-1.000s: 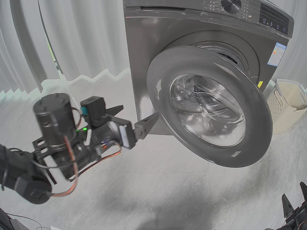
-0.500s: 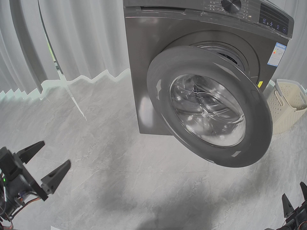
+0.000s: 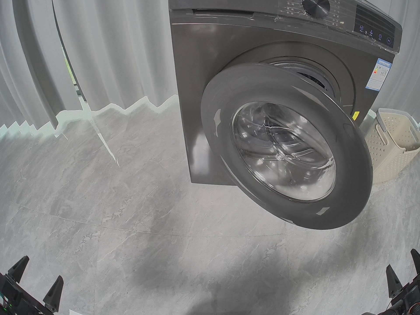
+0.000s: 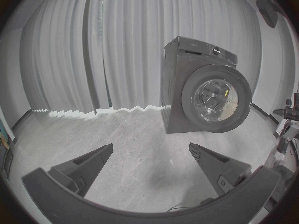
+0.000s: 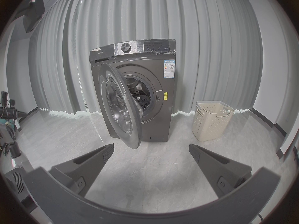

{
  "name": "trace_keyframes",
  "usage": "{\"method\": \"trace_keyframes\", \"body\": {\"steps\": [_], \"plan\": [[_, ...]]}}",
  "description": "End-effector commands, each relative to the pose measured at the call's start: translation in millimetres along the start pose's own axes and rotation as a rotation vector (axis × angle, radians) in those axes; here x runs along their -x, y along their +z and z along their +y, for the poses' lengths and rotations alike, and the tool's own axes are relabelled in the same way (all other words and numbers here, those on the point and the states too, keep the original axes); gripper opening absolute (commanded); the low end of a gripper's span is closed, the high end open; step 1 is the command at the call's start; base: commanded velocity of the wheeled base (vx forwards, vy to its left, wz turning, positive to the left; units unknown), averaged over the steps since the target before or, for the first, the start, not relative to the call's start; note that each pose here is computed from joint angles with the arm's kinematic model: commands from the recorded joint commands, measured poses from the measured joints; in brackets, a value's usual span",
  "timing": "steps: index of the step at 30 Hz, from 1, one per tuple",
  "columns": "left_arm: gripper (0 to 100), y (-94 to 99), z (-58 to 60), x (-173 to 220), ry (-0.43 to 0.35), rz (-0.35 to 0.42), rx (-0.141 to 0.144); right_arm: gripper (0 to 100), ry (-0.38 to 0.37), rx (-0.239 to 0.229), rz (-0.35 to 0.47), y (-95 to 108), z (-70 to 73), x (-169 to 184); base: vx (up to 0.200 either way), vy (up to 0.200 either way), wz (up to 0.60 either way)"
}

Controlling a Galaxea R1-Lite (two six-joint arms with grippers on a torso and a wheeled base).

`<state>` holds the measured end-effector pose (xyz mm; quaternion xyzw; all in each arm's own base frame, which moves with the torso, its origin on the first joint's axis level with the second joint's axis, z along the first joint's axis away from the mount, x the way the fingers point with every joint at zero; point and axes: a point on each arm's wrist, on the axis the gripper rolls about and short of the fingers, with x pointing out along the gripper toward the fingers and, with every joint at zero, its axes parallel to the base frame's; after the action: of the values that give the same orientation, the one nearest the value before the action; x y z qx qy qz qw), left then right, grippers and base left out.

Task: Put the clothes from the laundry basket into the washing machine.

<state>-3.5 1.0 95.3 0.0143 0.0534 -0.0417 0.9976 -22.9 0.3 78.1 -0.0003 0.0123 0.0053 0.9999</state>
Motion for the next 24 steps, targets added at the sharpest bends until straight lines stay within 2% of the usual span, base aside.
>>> {"method": "trace_keyframes", "body": {"steps": [1,2,5,7,8,9,10,12,14,16,19,22,23,24], "plan": [[100,-21.7,-3.4,16.9,0.081,-0.107,0.016,100,-0.001,-0.002,0.006,-2.4,0.0,-0.5,0.0,0.0,0.0],[100,-21.9,-3.1,16.9,0.085,-0.105,0.029,100,-0.005,-0.004,0.006,-2.8,-0.1,-0.5,0.0,0.0,0.0],[100,-21.9,-2.7,16.9,0.104,-0.106,0.044,100,-0.006,-0.005,-0.009,-2.1,-0.1,-0.9,0.0,0.0,0.0],[100,-21.9,-2.6,16.9,0.111,-0.107,0.056,100,0.003,-0.008,-0.049,3.6,0.1,0.0,0.0,0.0,0.0],[100,-21.9,-2.6,16.9,0.11,-0.107,0.058,100,0.006,-0.004,-0.098,10.5,0.1,2.1,0.0,0.0,0.0],[100,-21.9,-2.6,16.9,0.108,-0.107,0.056,100,0.012,0.003,-0.198,28.3,0.3,8.6,0.0,0.0,0.0],[100,-21.7,-2.6,16.9,0.107,-0.108,0.048,100,0.02,0.004,-0.247,40.6,0.3,12.7,0.0,0.0,0.0],[100,-21.9,-2.9,16.9,0.091,-0.105,0.031,100,0.041,0.006,-0.269,55.9,0.7,16.4,0.0,0.0,0.0],[100,-21.5,-3.0,17.0,0.085,-0.107,0.032,100,0.067,0.008,-0.236,56.5,1.1,13.7,0.0,0.0,0.0],[100,-22.0,-3.0,16.9,0.087,-0.104,0.024,100,0.13,0.007,-0.094,50.3,2.4,1.9,0.0,0.0,0.0],[100,-22.0,-2.9,16.9,0.093,-0.104,0.026,100,0.186,-0.001,0.024,51.7,3.6,-12.7,0.0,0.0,0.0],[100,-22.0,-2.9,16.9,0.094,-0.104,0.034,100,0.215,-0.008,0.105,60.6,4.3,-27.7,0.0,0.0,0.0],[100,-22.0,-2.9,16.9,0.094,-0.104,0.034,100,0.215,-0.008,0.105,60.6,4.3,-27.7,0.0,0.0,0.0],[100,-21.5,-3.0,17.0,0.092,-0.107,0.034,100,0.221,-0.007,0.124,71.0,4.4,-40.3,0.0,-0.2,0.0]]}}
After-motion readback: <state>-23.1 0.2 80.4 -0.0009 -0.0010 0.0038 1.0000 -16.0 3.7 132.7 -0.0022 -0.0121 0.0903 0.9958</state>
